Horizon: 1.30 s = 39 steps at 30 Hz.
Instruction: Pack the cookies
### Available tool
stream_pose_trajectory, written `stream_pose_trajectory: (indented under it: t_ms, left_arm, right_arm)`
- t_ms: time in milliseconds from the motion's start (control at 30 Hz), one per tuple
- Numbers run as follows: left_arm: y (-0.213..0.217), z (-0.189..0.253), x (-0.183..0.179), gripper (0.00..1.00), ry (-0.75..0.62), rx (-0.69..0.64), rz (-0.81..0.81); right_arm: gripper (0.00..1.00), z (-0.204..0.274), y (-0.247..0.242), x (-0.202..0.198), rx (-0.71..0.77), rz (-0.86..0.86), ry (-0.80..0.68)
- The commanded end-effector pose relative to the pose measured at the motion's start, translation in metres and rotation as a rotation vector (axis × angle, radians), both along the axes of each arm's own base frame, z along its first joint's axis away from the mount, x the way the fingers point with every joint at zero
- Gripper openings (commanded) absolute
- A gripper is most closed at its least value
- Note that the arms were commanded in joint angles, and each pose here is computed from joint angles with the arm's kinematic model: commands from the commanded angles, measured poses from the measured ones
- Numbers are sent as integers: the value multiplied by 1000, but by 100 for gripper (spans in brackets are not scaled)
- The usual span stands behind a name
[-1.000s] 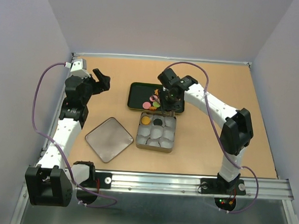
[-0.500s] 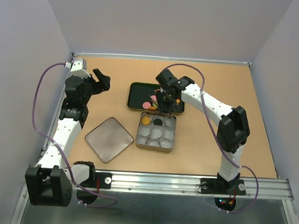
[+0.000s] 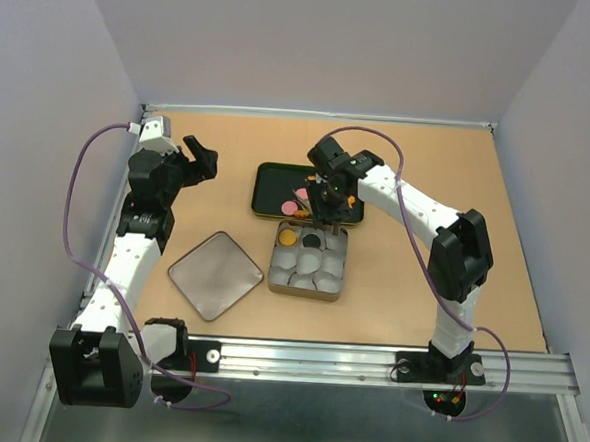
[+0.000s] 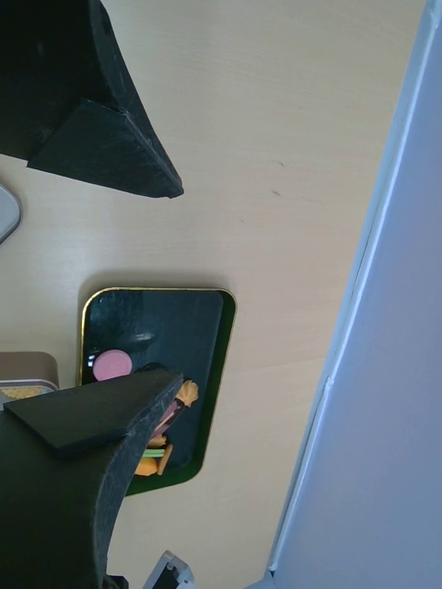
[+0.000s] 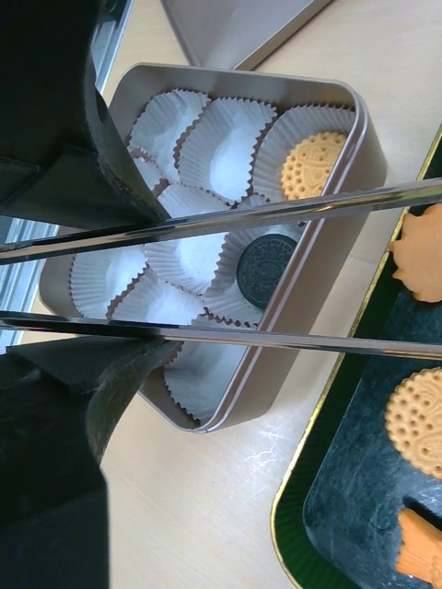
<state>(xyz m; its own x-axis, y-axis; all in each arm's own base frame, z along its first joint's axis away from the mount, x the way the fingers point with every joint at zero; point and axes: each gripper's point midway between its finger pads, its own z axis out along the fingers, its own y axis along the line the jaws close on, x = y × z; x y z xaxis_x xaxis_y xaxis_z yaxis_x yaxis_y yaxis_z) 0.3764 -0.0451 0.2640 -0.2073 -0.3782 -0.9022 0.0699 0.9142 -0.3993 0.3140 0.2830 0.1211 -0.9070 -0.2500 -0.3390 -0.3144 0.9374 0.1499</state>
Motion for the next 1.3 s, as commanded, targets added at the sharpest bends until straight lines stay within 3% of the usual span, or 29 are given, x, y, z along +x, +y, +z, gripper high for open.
stream_pose_trajectory:
  t_ms: [0,100,300,667,1000,1267]
  left_arm:
    - [1,15,-1,86,-53,7,-5]
    - [0,14,-1,86,-50,7,-8]
    - [0,14,-1,86,-50,7,-8]
    - [1,14,-2,86,-50,7,-5]
    - [0,16,-2,86,-55,4,-9]
    - [-1,17,-2,86,-57,0,-12]
  right_arm:
    - [49,2,-20,-4,-79,-9,-17]
    - [49,-2,-41,-3,-161,-42,-31]
    - [49,-1,-57,-1,-174,-72,-26]
    - [49,28,-14,17,-6,-17,-33]
    - [49,21,-50,4,-147,-77,-33]
    - [49,19,-63,-6,-171,-109,-29]
